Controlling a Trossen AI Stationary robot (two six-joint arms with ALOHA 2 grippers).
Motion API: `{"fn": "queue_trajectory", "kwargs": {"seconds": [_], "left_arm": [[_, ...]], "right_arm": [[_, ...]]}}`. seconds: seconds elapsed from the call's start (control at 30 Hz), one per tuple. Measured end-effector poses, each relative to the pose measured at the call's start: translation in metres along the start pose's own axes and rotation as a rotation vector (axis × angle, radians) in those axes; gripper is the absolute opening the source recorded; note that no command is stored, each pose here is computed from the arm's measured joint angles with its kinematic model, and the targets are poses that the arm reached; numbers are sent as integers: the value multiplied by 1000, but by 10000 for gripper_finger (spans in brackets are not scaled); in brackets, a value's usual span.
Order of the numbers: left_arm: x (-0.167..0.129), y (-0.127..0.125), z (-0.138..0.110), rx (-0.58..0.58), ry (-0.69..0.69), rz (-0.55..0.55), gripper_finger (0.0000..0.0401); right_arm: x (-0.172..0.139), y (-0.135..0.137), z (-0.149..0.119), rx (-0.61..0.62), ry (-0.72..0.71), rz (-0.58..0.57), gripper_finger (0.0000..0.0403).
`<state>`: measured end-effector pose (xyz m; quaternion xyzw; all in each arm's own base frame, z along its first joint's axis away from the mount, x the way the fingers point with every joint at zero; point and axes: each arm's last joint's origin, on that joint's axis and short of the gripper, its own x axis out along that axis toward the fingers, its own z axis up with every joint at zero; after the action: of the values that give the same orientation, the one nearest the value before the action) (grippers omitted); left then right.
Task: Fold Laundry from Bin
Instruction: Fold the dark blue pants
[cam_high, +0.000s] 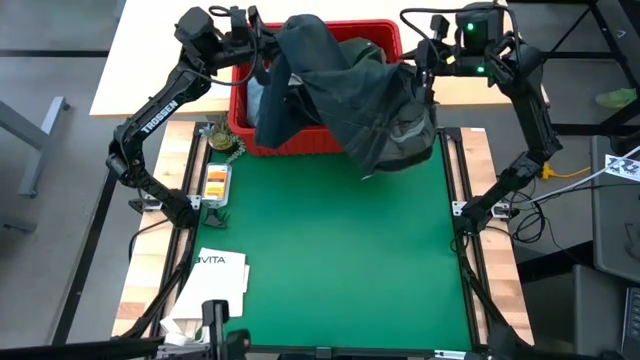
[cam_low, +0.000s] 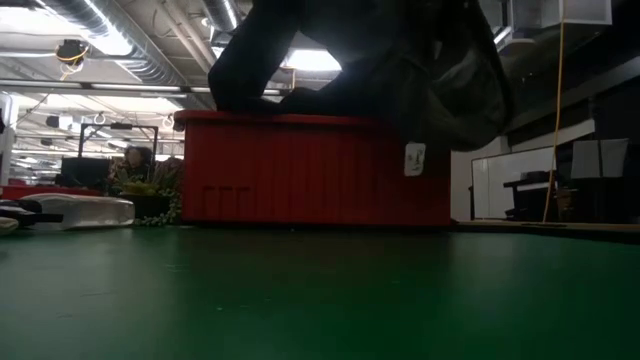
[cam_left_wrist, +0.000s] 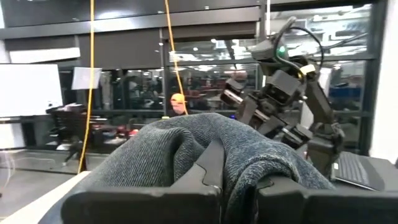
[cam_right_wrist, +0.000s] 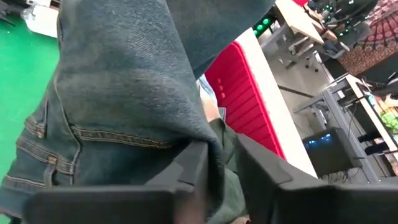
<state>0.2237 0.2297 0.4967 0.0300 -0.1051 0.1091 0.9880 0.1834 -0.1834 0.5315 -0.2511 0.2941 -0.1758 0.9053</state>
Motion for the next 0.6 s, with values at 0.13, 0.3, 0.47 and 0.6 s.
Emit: {"fn": "queue_trajectory", "kwargs": {"seconds": [0.13,0.3,0.47,0.6], "left_arm": [[0,1,0,-1,-2,26,4],[0,2,-2,-3,11,74,5],[0,5,-4,27,26,165,5],[-1,8,-4,55,24,254,5]], "right_arm": [[3,-1,-1,2,23,-13,136],[2,-4,-4,-12,124,-111,173],[-4,-6,-6,-58,230,-223,184],[-7,-10,-7,-101,310,-319,182]]}}
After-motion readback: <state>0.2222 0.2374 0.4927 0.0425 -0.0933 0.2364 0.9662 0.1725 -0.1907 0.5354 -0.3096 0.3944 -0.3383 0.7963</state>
